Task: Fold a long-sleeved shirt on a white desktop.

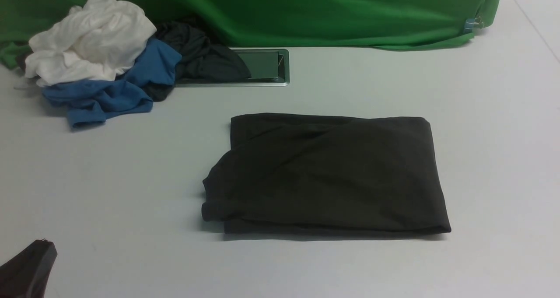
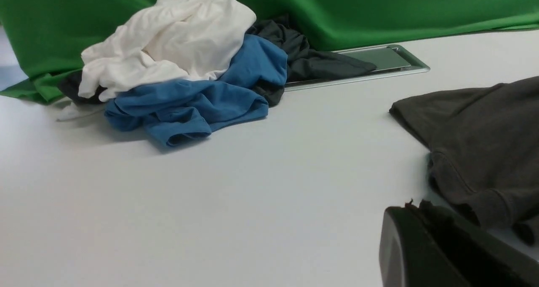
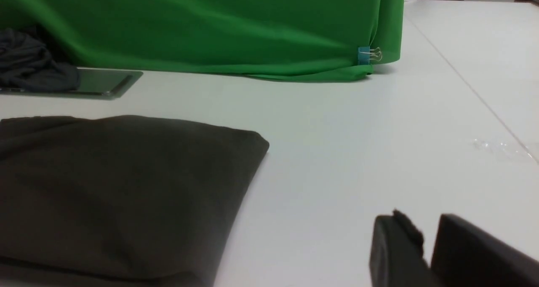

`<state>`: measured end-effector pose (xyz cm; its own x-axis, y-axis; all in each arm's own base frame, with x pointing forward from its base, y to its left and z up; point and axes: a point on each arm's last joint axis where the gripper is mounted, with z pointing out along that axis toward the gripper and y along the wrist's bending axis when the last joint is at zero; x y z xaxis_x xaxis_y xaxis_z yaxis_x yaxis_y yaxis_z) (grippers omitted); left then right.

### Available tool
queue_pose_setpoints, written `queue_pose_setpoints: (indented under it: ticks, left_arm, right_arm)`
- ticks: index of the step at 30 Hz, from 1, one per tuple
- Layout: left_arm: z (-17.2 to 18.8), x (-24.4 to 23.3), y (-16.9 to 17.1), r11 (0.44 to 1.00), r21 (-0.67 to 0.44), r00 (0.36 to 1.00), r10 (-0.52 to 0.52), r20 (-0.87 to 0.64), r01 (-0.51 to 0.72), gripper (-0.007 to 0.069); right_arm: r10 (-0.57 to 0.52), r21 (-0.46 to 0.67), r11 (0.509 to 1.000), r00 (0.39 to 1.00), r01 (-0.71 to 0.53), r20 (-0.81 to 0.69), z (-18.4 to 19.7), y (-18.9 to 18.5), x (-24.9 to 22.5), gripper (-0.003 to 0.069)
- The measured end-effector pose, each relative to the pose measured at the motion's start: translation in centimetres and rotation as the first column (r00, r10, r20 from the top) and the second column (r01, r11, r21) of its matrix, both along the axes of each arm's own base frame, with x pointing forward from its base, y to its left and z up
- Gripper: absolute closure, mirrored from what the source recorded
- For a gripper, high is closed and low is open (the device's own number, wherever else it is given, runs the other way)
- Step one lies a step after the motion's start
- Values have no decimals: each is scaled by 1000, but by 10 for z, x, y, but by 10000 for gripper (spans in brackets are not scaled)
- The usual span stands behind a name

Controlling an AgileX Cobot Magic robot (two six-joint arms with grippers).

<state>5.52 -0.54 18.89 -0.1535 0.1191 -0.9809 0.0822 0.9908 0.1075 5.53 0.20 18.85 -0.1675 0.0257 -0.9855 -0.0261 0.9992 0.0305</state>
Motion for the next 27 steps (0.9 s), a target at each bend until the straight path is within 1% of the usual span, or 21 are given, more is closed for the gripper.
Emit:
queue_pose_setpoints:
  ticks: [18, 22, 27]
  left_arm:
    - [0, 0, 0, 1000, 8, 1000, -1, 1, 1, 608]
    - [0, 0, 0, 999, 36, 1000, -6, 2, 6, 607]
    - [0, 0, 0, 999, 46, 1000, -8, 3, 7, 607]
  right_arm:
    - [0, 0, 1000, 1000, 0, 0, 0, 0, 0, 444]
    - [0, 0, 1000, 1000, 0, 0, 0, 0, 0, 435]
    - [0, 0, 1000, 1000, 0, 0, 0, 0, 0, 426]
